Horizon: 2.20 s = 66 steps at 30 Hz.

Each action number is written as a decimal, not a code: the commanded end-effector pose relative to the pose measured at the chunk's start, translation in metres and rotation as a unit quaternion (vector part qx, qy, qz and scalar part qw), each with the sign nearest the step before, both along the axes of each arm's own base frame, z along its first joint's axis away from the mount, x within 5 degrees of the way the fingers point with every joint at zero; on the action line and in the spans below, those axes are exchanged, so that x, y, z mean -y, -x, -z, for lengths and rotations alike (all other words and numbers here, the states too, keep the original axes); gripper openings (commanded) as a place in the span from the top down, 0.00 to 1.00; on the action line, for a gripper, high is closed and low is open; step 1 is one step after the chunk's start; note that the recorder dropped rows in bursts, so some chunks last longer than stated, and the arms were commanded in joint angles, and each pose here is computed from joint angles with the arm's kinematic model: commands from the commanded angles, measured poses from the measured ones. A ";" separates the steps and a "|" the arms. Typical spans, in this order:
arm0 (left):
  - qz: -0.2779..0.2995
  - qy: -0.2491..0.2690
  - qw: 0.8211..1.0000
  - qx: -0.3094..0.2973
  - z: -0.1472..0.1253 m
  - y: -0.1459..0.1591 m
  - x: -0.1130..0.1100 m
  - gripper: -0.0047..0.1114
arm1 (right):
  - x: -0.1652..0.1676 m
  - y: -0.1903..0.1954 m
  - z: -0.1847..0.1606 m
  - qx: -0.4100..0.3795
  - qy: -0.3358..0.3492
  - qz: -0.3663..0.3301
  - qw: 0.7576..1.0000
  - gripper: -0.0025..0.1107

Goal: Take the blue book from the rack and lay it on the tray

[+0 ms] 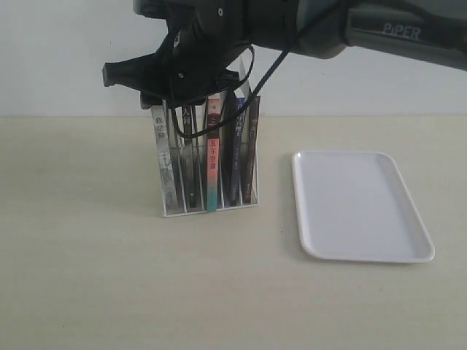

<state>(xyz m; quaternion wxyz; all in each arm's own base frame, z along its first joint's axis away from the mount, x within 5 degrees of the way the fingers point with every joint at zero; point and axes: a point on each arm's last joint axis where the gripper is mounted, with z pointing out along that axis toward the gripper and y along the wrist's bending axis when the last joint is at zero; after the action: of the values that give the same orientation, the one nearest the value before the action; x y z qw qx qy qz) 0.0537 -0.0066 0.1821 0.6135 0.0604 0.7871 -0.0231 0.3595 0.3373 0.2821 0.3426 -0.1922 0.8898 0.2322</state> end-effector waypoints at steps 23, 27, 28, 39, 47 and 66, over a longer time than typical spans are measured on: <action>-0.001 0.004 1.000 0.011 -0.003 0.000 0.000 0.92 | -0.003 -0.011 0.000 0.002 0.004 0.008 1.000 0.63; -0.001 0.004 1.000 0.011 -0.003 0.000 0.000 0.92 | -0.006 -0.014 -0.005 0.001 0.008 0.007 1.000 0.63; -0.001 0.004 1.000 0.011 -0.003 0.000 0.000 0.92 | -0.006 -0.014 -0.007 0.000 0.010 0.009 1.000 0.63; -0.001 0.004 1.000 0.011 -0.003 0.000 0.000 0.92 | -0.006 -0.018 0.011 -0.018 0.038 0.019 0.999 0.63; -0.001 0.004 1.000 0.011 -0.003 0.000 0.000 0.92 | -0.006 -0.017 0.009 -0.024 0.033 0.026 0.999 0.63; -0.001 0.004 1.000 0.011 -0.003 0.000 0.000 0.92 | -0.005 -0.014 -0.020 0.009 0.071 0.022 0.997 0.98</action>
<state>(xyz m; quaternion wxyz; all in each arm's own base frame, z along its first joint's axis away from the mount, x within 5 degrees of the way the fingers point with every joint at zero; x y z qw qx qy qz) 0.0537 -0.0066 0.1821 0.6135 0.0604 0.7871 -0.0231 0.3752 0.3392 0.2871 0.3107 -0.1928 0.9178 0.1545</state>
